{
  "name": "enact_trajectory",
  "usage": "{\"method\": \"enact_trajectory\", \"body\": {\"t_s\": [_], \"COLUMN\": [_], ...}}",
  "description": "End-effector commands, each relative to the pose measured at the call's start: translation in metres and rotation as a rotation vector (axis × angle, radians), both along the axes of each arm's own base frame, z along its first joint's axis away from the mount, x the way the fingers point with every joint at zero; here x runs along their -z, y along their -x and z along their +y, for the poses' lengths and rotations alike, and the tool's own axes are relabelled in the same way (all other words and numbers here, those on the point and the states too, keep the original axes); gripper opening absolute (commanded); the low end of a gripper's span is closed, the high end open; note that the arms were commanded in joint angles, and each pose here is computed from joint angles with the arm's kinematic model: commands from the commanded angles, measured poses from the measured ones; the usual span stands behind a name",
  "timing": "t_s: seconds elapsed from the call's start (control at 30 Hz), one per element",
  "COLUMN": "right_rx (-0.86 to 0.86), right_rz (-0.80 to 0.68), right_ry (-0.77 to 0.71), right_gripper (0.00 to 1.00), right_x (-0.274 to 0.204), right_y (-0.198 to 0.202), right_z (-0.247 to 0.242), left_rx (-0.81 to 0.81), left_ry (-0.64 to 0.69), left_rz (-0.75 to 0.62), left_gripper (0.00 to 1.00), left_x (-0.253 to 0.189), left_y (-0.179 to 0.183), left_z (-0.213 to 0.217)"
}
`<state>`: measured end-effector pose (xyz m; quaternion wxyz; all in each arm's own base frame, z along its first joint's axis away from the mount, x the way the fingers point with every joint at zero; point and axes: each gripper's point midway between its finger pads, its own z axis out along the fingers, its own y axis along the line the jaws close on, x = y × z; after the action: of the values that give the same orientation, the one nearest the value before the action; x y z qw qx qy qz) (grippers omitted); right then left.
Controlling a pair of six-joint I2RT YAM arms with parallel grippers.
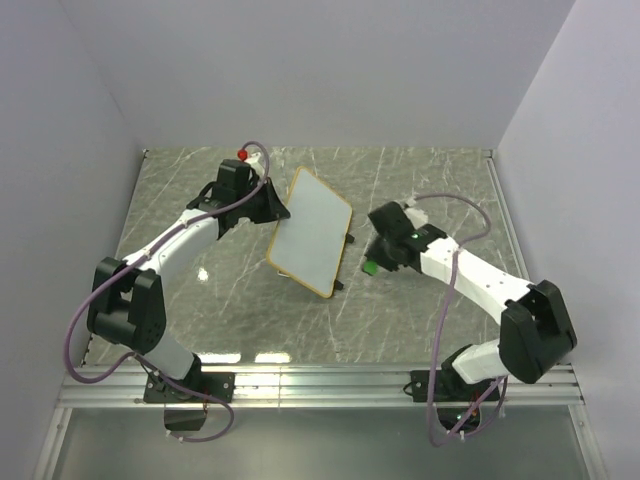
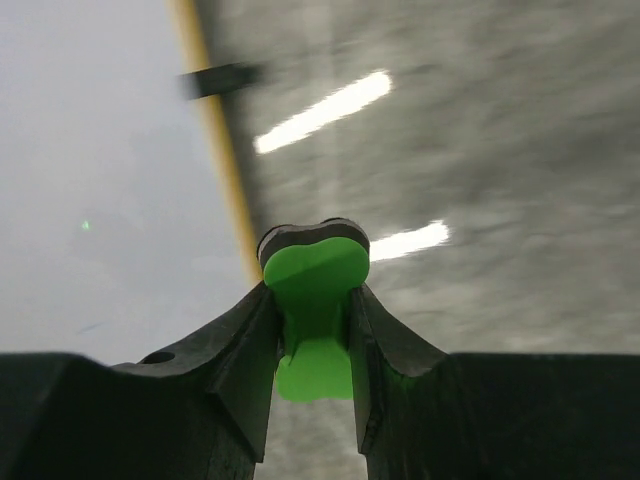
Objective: Erase the whiteboard
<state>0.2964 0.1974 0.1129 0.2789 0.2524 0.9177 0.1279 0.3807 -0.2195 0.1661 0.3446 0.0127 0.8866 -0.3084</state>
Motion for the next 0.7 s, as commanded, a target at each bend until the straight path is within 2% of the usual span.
{"method": "enact_trajectory", "body": {"t_s": [0.0, 0.07, 0.1, 0.13, 0.17, 0.2, 0.27, 0.37, 0.4, 0.43, 0.67], "right_rx": [0.060, 0.044, 0.036, 0.018, 0.017, 0.010, -0.003, -0.005, -0.008, -0.017, -0.062], "right_rz": [0.074, 0.081, 0.105, 0.108, 0.113, 0.122, 0.107, 0.095, 0.076, 0.067, -0.127], "right_ry": [0.136, 0.137, 0.147, 0.153, 0.158, 0.157, 0.144, 0.136, 0.128, 0.131, 0.076], "right_gripper": [0.00, 0.00, 0.22, 0.40, 0.51, 0.59, 0.62, 0.73, 0.89, 0.98, 1.00], "right_x": [0.036, 0.045, 0.054, 0.056, 0.058, 0.062, 0.060, 0.052, 0.043, 0.038, -0.038], "right_y": [0.021, 0.021, 0.023, 0.022, 0.020, 0.019, 0.014, 0.007, 0.003, 0.002, -0.006], "right_z": [-0.056, -0.059, -0.061, -0.059, -0.059, -0.057, -0.053, -0.049, -0.046, -0.046, -0.044], "left_rx": [0.057, 0.057, 0.059, 0.060, 0.059, 0.059, 0.056, 0.056, 0.054, 0.050, 0.030], "left_ry": [-0.060, -0.060, -0.059, -0.058, -0.059, -0.062, -0.063, -0.063, -0.067, -0.072, -0.071], "left_rz": [0.098, 0.096, 0.096, 0.093, 0.092, 0.089, 0.083, 0.074, 0.065, 0.064, -0.035], "left_gripper": [0.13, 0.18, 0.26, 0.29, 0.34, 0.35, 0.39, 0.46, 0.47, 0.50, 0.63], "left_x": [0.032, 0.032, 0.032, 0.032, 0.031, 0.030, 0.027, 0.022, 0.018, 0.017, -0.031], "left_y": [0.029, 0.030, 0.031, 0.031, 0.031, 0.031, 0.031, 0.032, 0.031, 0.031, 0.031], "left_z": [-0.004, -0.004, -0.003, -0.004, -0.004, -0.003, -0.002, -0.001, 0.000, 0.001, 0.008]}}
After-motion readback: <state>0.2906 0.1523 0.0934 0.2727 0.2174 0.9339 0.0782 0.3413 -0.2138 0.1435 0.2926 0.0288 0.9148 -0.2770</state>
